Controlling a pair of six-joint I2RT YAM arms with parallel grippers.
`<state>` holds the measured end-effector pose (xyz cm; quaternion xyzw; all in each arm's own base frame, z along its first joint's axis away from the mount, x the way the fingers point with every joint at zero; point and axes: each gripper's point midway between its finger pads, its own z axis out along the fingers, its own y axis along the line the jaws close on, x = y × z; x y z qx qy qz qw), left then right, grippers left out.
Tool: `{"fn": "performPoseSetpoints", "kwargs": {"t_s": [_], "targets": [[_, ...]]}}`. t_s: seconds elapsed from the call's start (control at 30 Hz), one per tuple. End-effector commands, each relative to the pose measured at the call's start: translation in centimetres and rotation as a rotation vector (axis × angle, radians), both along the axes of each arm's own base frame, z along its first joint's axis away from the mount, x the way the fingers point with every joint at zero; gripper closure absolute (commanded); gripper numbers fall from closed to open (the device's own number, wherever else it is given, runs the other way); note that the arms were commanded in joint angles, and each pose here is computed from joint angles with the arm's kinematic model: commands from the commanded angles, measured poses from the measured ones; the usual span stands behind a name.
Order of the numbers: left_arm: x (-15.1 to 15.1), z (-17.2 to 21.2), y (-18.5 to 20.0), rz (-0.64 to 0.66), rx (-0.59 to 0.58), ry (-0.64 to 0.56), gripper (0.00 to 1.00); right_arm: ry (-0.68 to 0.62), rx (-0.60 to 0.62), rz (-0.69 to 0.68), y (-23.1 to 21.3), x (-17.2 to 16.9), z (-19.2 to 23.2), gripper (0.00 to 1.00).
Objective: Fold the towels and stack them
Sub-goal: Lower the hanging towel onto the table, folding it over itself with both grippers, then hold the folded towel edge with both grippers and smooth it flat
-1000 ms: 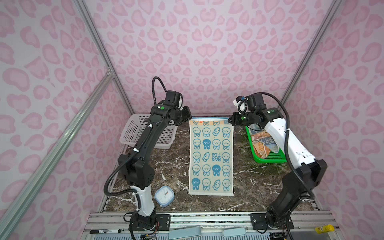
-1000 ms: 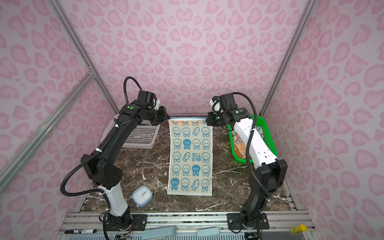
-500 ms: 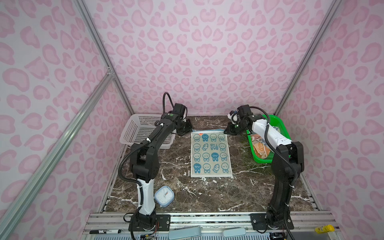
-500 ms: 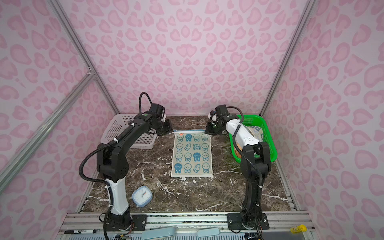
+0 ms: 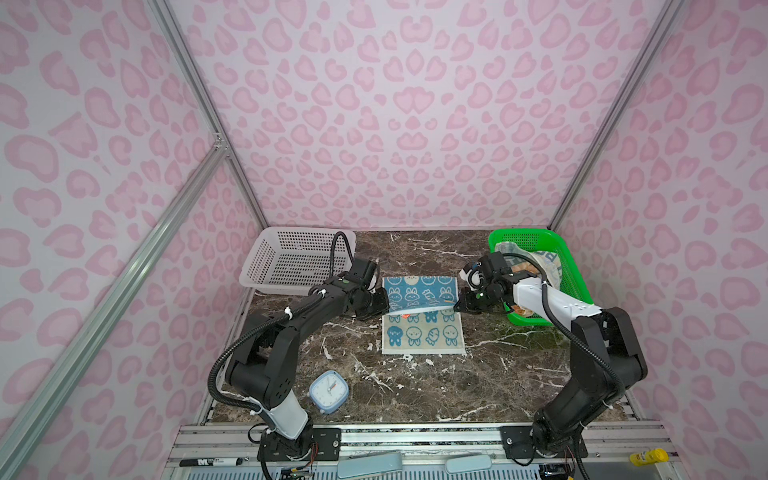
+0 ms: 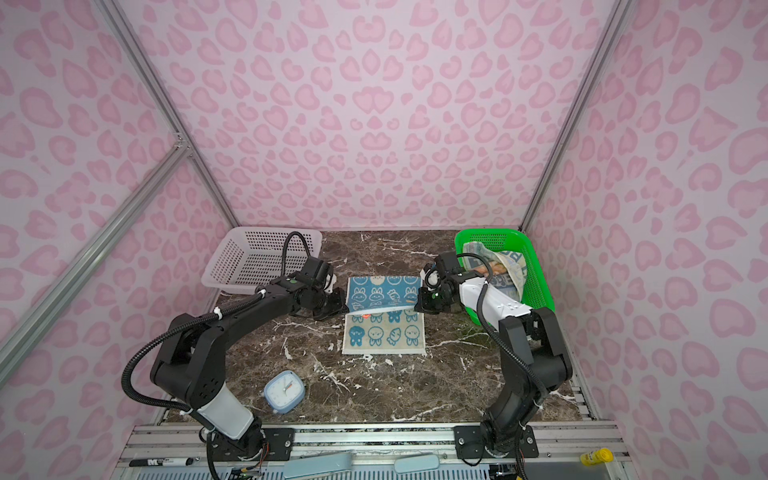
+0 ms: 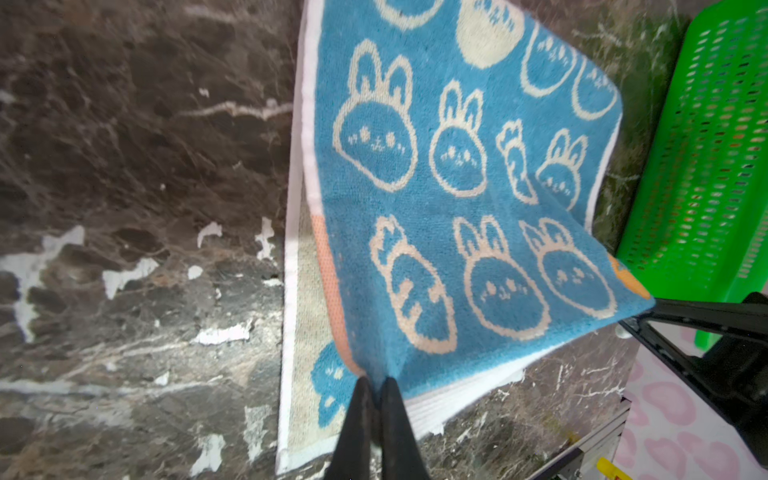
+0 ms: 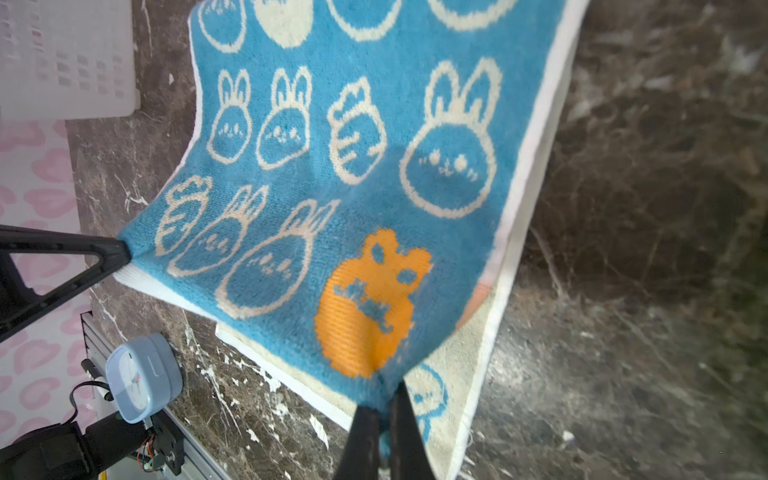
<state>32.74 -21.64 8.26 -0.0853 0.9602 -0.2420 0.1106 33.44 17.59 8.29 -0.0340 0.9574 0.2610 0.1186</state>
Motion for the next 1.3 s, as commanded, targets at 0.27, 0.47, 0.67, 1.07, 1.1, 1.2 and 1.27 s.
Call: {"fn": "performPoseSetpoints", "kwargs": {"t_s": [0.27,0.47,0.67,1.07,1.1,1.2,1.27], "targets": [[-1.3,1.2,2.4,0.048,0.099,-0.060,0.98,-0.059,-0.118,-0.039,-2.3,-1.9,1.0,0.98],[-3.4,-1.1,2.4,0.023,0.135,-0.020,0.98,0.001,-0.156,-0.014,-1.9,-5.0,-2.7,0.98],[-5.3,-5.2,2.3,-0.005,0.176,0.063,0.98,0.064,-0.159,-0.021,-1.9,-6.1,-6.2,0.97],[-2.7,-6.8,2.3,-0.018,0.244,0.095,0.97,0.072,-0.143,-0.017,-0.4,-2.5,-6.6,0.96],[-2.4,-6.5,2.2,-0.018,0.239,0.090,0.97,0.063,-0.140,-0.016,-0.3,-2.2,-6.1,0.96],[-1.9,-5.0,2.1,-0.013,0.225,0.062,0.97,0.021,-0.145,-0.017,-0.4,-1.4,-3.9,0.95],[-1.7,-3.8,2.1,-0.012,0.217,0.039,0.97,0.000,-0.156,-0.016,-0.8,-1.2,-2.6,0.95]]}}
